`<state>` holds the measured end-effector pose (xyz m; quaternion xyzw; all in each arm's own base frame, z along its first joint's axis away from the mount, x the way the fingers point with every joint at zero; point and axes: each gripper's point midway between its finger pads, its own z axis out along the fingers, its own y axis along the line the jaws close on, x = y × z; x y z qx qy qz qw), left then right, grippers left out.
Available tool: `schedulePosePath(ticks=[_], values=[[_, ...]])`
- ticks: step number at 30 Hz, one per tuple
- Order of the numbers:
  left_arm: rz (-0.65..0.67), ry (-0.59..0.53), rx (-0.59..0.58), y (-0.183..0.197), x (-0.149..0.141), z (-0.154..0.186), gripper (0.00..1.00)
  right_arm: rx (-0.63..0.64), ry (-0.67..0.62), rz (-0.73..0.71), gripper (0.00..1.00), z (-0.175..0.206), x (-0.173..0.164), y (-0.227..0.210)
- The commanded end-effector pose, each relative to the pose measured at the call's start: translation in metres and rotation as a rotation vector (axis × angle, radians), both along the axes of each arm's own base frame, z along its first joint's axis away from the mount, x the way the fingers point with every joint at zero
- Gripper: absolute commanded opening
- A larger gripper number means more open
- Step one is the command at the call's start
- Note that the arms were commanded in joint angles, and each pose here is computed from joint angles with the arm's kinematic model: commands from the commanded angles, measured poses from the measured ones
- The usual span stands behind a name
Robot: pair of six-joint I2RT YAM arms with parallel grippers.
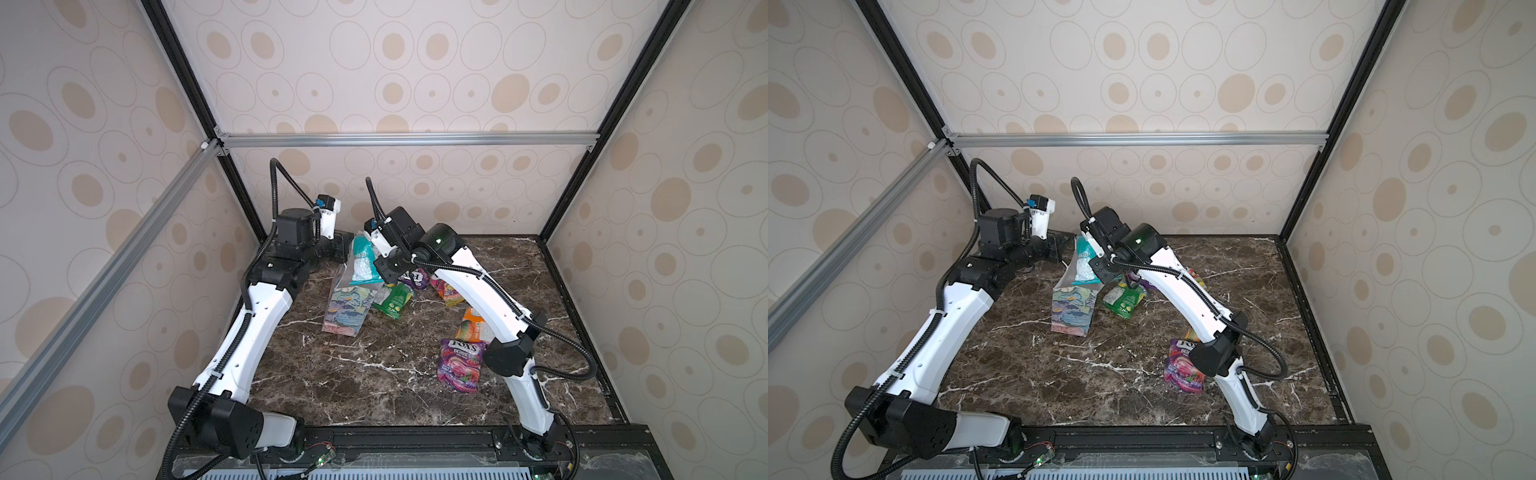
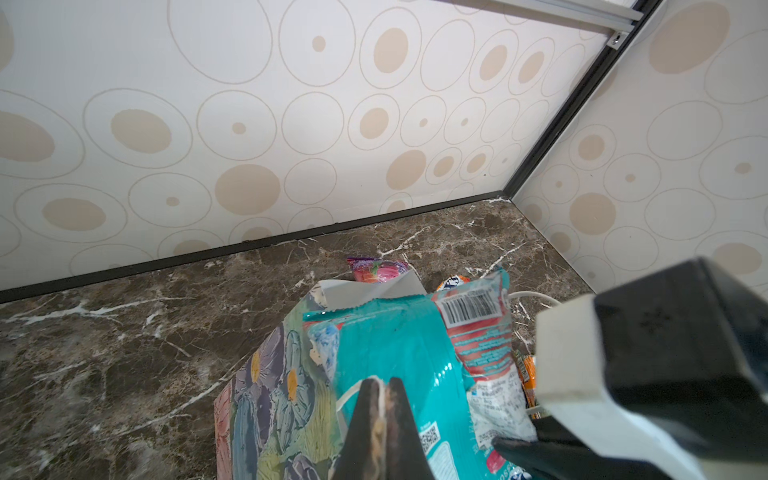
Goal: Place the snacks into the paper bag
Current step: Place the snack in the paper bag.
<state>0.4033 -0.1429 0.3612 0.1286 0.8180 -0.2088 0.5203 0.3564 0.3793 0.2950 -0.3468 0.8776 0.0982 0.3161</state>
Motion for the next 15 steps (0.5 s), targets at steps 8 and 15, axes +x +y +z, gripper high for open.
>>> schedulePosePath(ticks=[8, 15], values=[[0.203, -0.063, 0.077, 0.037, 0.001, 0.013, 0.00, -0.050, 0.070, -0.013, 0.10, -0.001, -0.022, -0.020], [0.218, -0.035, 0.106, 0.040, 0.004, 0.002, 0.00, 0.002, 0.006, -0.024, 0.11, 0.025, -0.022, -0.022]])
